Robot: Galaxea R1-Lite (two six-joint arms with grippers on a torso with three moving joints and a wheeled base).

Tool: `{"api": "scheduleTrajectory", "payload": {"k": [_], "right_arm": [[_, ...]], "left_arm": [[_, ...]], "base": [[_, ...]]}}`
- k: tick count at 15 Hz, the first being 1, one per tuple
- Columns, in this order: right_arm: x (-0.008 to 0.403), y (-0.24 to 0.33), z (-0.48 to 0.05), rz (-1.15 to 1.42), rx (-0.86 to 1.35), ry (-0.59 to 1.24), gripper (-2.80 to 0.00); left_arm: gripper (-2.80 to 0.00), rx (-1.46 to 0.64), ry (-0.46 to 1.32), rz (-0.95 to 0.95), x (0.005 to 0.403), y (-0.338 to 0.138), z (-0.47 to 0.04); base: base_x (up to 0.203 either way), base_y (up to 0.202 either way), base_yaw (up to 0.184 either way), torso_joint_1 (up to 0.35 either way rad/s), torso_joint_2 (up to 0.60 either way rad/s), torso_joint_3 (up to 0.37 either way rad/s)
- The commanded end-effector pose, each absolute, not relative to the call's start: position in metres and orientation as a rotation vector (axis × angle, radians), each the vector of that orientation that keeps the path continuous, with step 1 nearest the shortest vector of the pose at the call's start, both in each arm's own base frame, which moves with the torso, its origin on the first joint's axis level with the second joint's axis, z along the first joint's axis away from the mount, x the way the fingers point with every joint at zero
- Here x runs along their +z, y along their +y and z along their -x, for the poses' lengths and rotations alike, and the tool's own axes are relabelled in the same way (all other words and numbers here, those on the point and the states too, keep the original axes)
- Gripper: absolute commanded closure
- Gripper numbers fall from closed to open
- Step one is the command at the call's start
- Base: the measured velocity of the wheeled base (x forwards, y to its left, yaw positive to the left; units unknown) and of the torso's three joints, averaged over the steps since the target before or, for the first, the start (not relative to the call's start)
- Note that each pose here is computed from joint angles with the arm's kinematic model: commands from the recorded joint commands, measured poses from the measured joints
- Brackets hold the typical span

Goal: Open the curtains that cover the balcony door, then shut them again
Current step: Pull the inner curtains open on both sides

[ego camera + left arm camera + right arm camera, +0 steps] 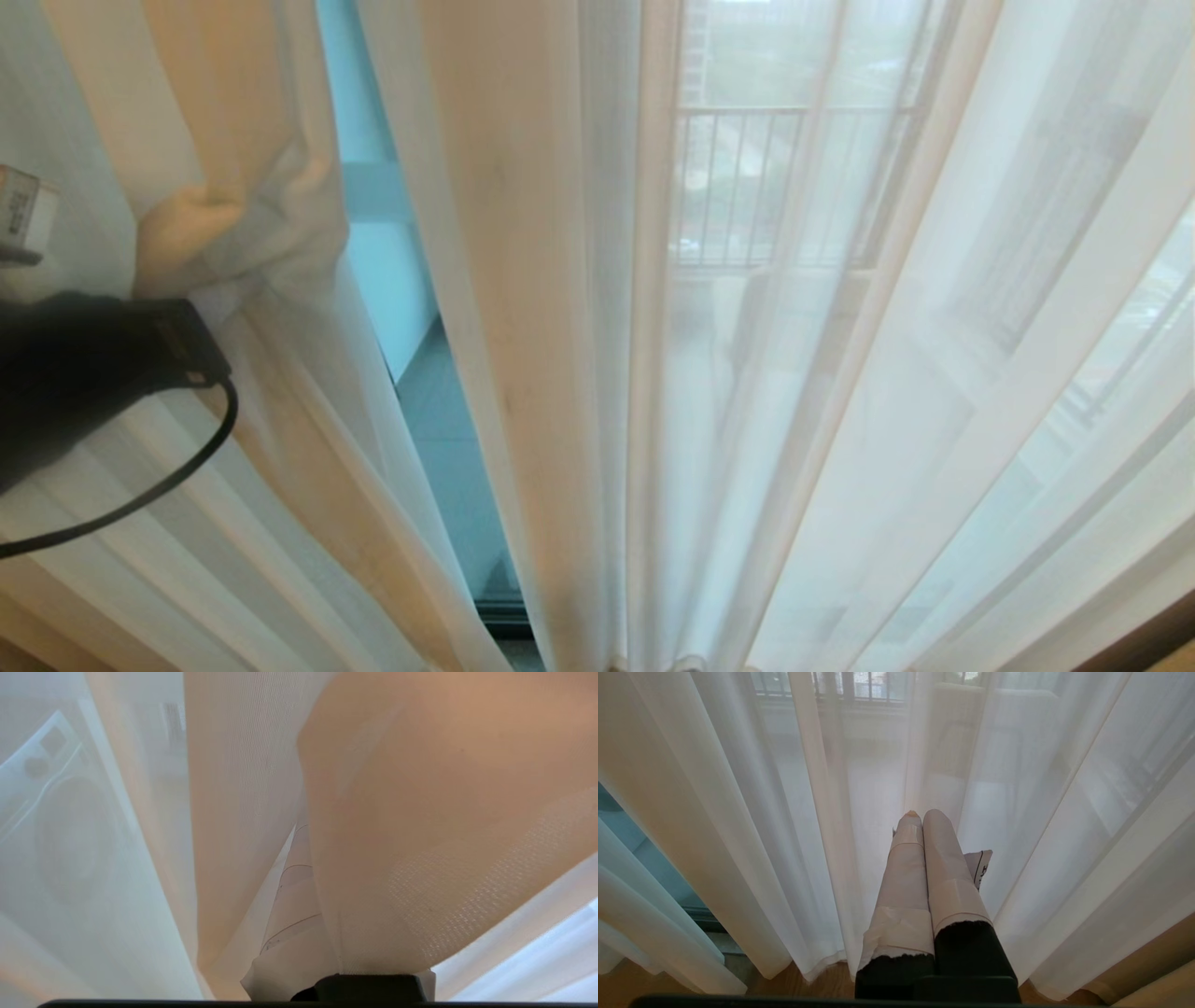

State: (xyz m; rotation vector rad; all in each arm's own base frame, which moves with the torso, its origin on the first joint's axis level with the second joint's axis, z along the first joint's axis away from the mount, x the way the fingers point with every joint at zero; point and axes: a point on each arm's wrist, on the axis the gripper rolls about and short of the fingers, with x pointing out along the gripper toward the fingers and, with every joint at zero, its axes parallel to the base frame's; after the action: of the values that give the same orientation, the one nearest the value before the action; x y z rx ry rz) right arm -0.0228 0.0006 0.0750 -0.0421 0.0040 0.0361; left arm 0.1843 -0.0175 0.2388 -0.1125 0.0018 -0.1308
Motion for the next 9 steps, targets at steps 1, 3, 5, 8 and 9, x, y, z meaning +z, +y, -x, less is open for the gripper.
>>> {"api": "scheduleTrajectory", "payload": {"k": [1,3,5,8,9], "right_arm": [[0.075,0.001,0.023,0.043,0.037,0.004,0.00],[0.075,0.001,0.023,0.043,0.037,0.004,0.00],[0.075,0.001,0.023,0.043,0.037,0.004,0.00],[0.075,0.001,0.023,0.043,0.037,0.004,0.00],[0.075,0.001,0.023,0.043,0.037,0.004,0.00]], "left_arm": [[0.00,-0.132,-0.041,0.115,0.247,-0.016,-0.167],[0.00,-0.133,-0.059,0.114,0.250,-0.015,-0.162],[0.00,-0.136,-0.079,0.104,0.253,-0.015,-0.156],[0.00,-0.139,-0.114,0.094,0.258,-0.015,-0.147],[0.00,-0.139,-0.120,0.088,0.258,-0.014,-0.144]], "base": [[0.000,0.000,0.000,0.000,0.00,0.000],[0.000,0.000,0.000,0.000,0.00,0.000],[0.000,0.000,0.000,0.000,0.00,0.000],[0.000,0.000,0.000,0.000,0.00,0.000],[0.000,0.000,0.000,0.000,0.00,0.000]]}}
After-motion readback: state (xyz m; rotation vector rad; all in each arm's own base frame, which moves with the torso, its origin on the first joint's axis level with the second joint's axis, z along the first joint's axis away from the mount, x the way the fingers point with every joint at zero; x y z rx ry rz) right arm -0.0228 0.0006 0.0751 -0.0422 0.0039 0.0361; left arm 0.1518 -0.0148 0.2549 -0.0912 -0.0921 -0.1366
